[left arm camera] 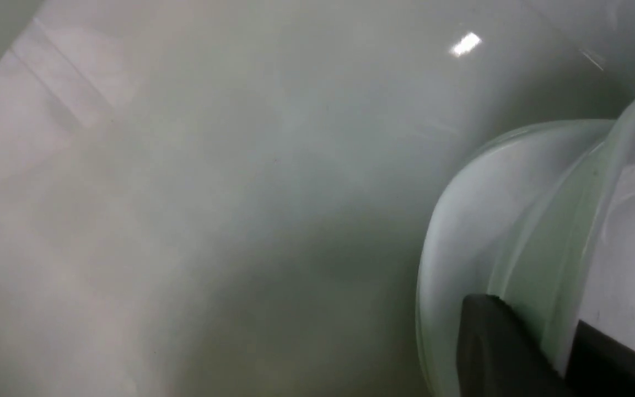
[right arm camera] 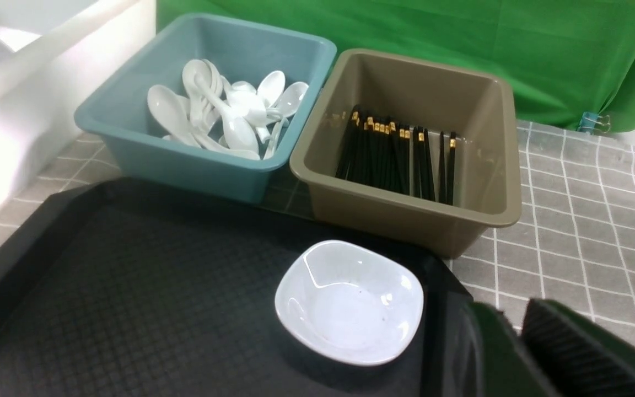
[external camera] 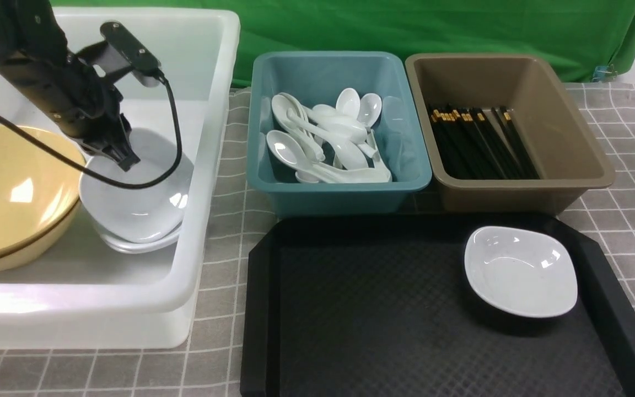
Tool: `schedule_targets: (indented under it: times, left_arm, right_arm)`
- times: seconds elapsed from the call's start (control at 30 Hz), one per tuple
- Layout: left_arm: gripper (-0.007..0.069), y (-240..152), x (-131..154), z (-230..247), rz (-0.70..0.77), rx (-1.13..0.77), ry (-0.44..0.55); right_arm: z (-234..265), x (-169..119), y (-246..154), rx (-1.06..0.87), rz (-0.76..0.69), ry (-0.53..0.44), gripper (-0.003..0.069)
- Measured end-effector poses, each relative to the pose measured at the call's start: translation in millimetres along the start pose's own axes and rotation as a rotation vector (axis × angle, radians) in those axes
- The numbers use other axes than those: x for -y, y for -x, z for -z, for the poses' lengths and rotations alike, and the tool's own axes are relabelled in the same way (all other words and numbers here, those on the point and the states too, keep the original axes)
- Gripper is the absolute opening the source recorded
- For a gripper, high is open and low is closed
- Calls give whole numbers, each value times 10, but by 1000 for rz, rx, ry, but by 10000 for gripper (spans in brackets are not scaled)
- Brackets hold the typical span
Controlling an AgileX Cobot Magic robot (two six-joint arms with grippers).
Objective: On grey table put chopsticks spoon bowls plates into blue grey white boxes.
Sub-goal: 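Place the white bowl into the white bin with the other dishes with the left gripper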
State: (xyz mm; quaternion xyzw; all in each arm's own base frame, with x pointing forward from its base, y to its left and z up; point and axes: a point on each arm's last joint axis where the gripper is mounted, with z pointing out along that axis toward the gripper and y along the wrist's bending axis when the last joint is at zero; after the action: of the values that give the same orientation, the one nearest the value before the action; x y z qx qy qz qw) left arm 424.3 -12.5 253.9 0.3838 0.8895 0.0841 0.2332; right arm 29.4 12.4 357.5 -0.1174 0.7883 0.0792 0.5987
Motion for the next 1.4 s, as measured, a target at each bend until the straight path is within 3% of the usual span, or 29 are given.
schedule_targets:
  times: [0.33, 0.5, 0.67, 0.9, 1.1, 1.3, 1.4]
  left_arm:
    - [130, 20, 8, -106, 73, 50, -42]
    - [303, 39, 45, -150, 107, 64, -77]
    - [457, 102, 15, -146, 142, 131, -48]
    - [547, 162, -22, -136, 182, 201, -15]
    - [526, 148, -38, -139, 153, 187, 7]
    - [213, 85, -13, -179, 103, 118, -12]
    - [126, 70, -1, -219, 98, 101, -25]
  right_arm:
    - [0, 1, 7, 7, 0, -1, 103]
    - [0, 2, 23, 26, 0, -2, 105]
    - [1, 3, 36, 39, 0, -4, 108]
    - [1, 4, 42, 46, 0, -4, 116]
    - [1, 4, 42, 46, 0, -4, 121]
    - [1, 4, 43, 47, 0, -5, 123]
    - [1, 4, 44, 49, 0, -5, 123]
